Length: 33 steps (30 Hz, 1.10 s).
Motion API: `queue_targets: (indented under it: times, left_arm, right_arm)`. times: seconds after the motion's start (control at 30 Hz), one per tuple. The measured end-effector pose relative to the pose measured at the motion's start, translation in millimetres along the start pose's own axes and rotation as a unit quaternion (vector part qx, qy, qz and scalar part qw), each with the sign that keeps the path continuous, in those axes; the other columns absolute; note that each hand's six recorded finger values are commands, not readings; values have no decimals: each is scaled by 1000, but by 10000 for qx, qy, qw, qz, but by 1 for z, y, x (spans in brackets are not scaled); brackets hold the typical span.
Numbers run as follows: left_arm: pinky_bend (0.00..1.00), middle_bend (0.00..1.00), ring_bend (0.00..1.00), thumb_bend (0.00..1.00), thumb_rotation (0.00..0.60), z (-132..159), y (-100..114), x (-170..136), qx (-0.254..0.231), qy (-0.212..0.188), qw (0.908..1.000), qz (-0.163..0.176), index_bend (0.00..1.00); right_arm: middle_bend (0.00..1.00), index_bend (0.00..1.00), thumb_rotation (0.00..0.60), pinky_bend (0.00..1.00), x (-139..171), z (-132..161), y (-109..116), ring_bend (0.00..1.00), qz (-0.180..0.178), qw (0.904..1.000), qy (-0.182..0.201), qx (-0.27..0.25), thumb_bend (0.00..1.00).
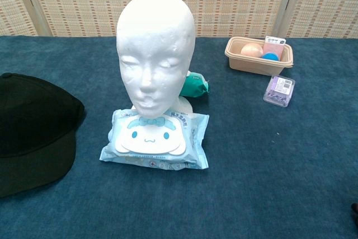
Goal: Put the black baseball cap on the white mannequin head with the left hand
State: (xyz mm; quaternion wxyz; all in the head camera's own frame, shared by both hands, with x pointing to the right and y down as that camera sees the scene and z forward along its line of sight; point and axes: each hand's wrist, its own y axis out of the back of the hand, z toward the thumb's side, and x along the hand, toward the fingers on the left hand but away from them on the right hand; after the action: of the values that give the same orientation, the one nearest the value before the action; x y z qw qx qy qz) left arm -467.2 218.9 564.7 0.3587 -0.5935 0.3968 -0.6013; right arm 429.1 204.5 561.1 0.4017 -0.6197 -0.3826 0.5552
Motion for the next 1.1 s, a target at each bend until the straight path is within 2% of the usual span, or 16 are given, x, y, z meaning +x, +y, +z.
queue_targets:
  times: [0.2, 0.47, 0.73, 1.0, 1.1]
  left_arm:
    - [398, 232, 260, 32, 600, 1, -2, 1, 30, -57, 10000, -31, 443]
    - [417, 233, 256, 31, 600, 11, 2, -5, -97, -428, 9990, -71, 325]
    - [448, 293, 313, 31, 600, 13, 11, -20, -29, -757, 9968, 238, 336]
    - [464, 432, 386, 31, 600, 18, 17, -37, -95, -1012, 9936, 500, 411]
    - [464, 455, 390, 31, 600, 23, 15, -42, -118, -1164, 9920, 478, 448]
  right_arm:
    - [355, 326, 600, 383, -1, -1, -4, 311, 73, 10000, -25, 14, 94]
    - [355, 326, 600, 383, -1, -1, -5, 311, 113, 9999, -59, -22, 94]
    - [355, 326, 600, 383, 0, 0, -3, 311, 76, 10000, -46, -36, 94]
    - [355, 326, 600, 383, -2, 2, -7, 311, 158, 9999, -17, -15, 94]
    - [355, 326, 600, 383, -1, 2, -7, 311, 152, 9999, -13, -23, 94]
